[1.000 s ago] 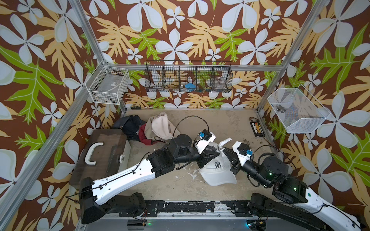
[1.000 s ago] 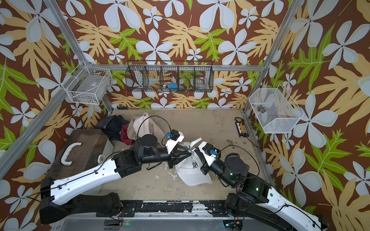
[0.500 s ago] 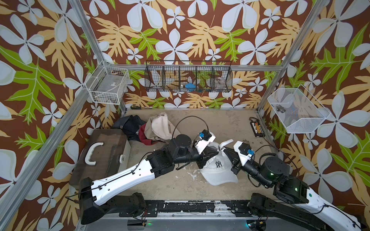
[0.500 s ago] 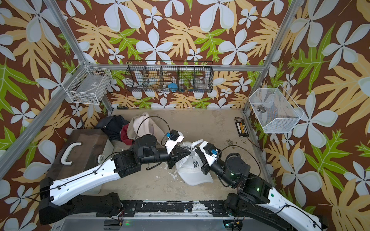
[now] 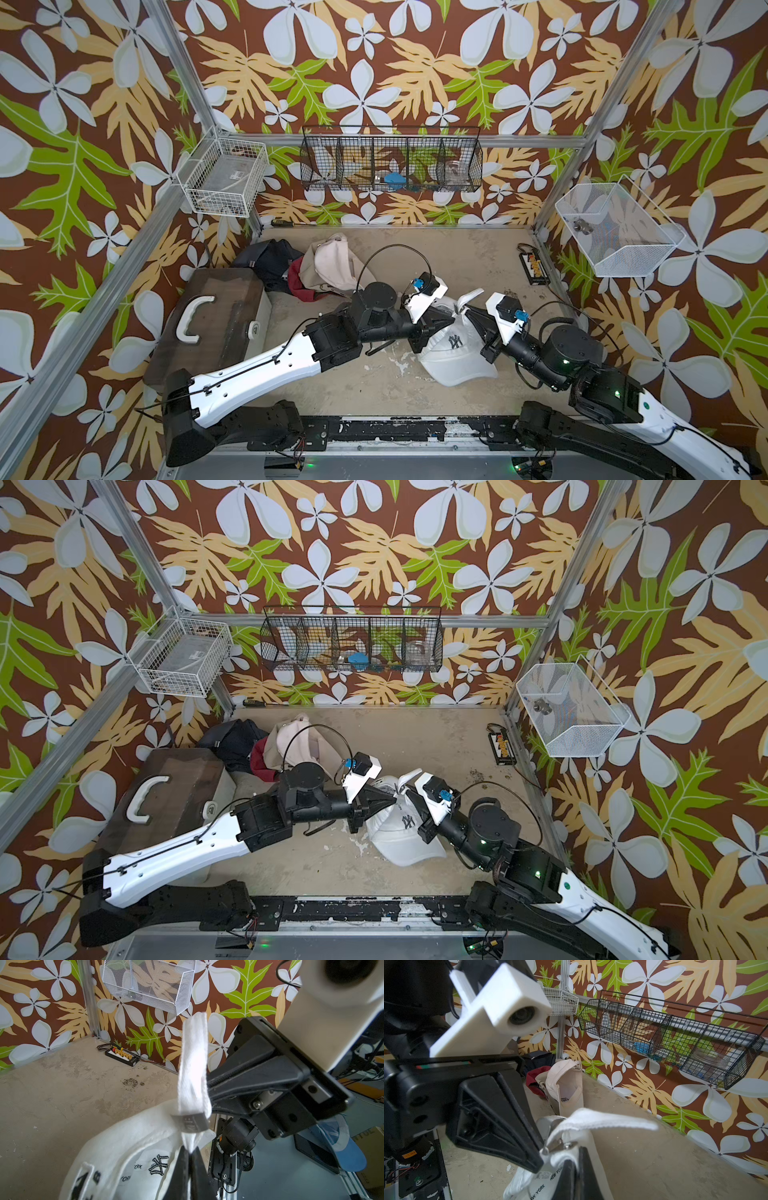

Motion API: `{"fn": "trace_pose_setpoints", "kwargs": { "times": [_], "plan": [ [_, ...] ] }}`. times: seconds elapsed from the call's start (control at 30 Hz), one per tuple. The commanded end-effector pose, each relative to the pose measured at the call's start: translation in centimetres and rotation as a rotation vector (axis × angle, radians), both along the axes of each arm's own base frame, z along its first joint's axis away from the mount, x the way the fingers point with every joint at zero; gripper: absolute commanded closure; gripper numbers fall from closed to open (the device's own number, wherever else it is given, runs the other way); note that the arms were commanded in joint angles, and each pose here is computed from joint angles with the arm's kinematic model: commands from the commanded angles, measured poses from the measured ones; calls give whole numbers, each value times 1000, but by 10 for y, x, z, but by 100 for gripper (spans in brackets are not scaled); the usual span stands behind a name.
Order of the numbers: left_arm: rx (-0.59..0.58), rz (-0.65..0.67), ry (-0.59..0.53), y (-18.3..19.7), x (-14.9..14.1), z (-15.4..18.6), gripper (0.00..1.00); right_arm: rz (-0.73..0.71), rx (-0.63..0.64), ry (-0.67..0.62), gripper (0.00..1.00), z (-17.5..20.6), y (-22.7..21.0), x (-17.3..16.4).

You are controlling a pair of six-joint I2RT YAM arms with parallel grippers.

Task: Open the adjustable buckle of the baseball cap
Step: Pull the adjustable strap on the baseball cap.

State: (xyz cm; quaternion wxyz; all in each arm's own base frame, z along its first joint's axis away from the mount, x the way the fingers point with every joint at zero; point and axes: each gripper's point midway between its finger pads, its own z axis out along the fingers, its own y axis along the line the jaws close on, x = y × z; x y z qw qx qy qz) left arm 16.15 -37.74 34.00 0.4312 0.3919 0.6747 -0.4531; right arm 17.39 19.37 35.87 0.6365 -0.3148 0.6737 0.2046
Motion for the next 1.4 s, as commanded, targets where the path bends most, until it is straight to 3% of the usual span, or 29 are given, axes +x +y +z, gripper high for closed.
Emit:
{"fn": "trace_pose_setpoints", "kwargs": {
  "times": [0.0,0.8,1.0,1.17,1.37],
  "plan": [
    [19,-17,7,1,-4,-6,100,-59,71,-32,100,20,-8,6],
    [59,-41,45,4,-19,-31,100,-189,107,-62,100,34,-30,17],
    [39,-30,19,7,-18,-16,100,-72,-58,-57,100,0,-9,10],
    [35,-30,3,8,-17,-3,100,1,-142,-9,89,-33,1,3],
    [38,-30,6,8,-18,-2,100,51,-155,-14,77,-36,6,-3]
  ]
}}
